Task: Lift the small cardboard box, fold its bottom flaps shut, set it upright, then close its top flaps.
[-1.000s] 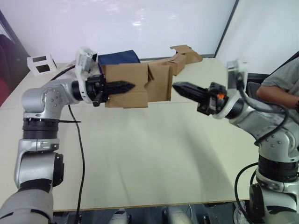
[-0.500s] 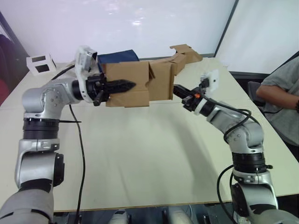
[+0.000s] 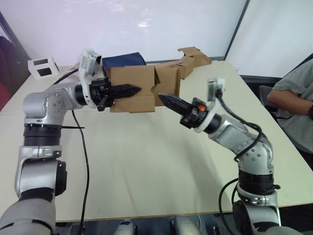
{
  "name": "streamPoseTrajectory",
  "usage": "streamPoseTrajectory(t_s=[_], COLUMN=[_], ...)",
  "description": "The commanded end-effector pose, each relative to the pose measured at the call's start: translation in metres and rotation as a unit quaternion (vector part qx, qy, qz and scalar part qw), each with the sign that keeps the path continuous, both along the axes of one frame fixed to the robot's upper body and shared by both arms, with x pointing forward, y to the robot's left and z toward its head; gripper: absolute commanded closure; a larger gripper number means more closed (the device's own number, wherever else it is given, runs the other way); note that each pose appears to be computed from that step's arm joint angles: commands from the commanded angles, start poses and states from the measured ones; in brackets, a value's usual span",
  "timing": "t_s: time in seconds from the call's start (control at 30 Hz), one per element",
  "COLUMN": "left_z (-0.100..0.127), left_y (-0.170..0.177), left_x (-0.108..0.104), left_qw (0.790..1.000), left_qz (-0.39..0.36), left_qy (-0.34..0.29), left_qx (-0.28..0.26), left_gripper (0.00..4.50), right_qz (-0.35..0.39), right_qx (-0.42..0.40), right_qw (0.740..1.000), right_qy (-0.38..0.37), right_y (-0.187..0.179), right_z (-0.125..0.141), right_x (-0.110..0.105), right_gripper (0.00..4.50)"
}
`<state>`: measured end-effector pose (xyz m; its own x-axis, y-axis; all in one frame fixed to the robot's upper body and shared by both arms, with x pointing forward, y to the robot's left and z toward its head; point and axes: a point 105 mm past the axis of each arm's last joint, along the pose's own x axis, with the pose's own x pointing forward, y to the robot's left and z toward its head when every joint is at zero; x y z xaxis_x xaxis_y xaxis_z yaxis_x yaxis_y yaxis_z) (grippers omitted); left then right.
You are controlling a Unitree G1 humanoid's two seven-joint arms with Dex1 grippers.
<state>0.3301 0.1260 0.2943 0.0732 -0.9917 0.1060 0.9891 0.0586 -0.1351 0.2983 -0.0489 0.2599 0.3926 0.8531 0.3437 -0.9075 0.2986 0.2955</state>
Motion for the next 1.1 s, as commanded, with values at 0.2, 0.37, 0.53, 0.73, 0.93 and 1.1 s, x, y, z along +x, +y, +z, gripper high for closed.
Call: streamPoseTrajectory(t_s=[0.2,0.37,0.53,0.73,0.93,1.1], left_z=[0.013,0.012,0.012,0.011,0.011,0.011], left_y=[0.004,0.003,0.0,0.0,0.001,0.001], left_x=[-0.004,-0.004,-0.004,-0.004,-0.005,-0.004], left_qw=[1.0,1.0,1.0,1.0,1.0,1.0], left_qz=[0.001,-0.001,-0.005,-0.004,-0.002,-0.002], left_qy=[-0.026,-0.025,-0.026,-0.026,-0.025,-0.024], left_qx=[-0.004,-0.005,-0.007,-0.004,-0.004,-0.004], left_gripper=[4.5,4.5,4.5,4.5,4.5,4.5], right_qz=[-0.038,-0.149,-0.22,-0.135,-0.019,-0.006], right_qx=[0.043,0.043,-0.014,-0.051,0.008,0.012], right_qw=[0.997,0.987,0.975,0.989,0.999,0.999], right_qy=[-0.048,-0.042,-0.01,-0.039,-0.049,-0.04], right_y=[-0.042,-0.078,-0.076,-0.032,-0.012,-0.004], right_z=[0.035,0.04,0.008,-0.002,0.012,0.009], right_x=[0.0,0.036,0.069,0.048,0.006,0.001], right_gripper=[4.44,4.44,4.44,4.44,4.44,4.44])
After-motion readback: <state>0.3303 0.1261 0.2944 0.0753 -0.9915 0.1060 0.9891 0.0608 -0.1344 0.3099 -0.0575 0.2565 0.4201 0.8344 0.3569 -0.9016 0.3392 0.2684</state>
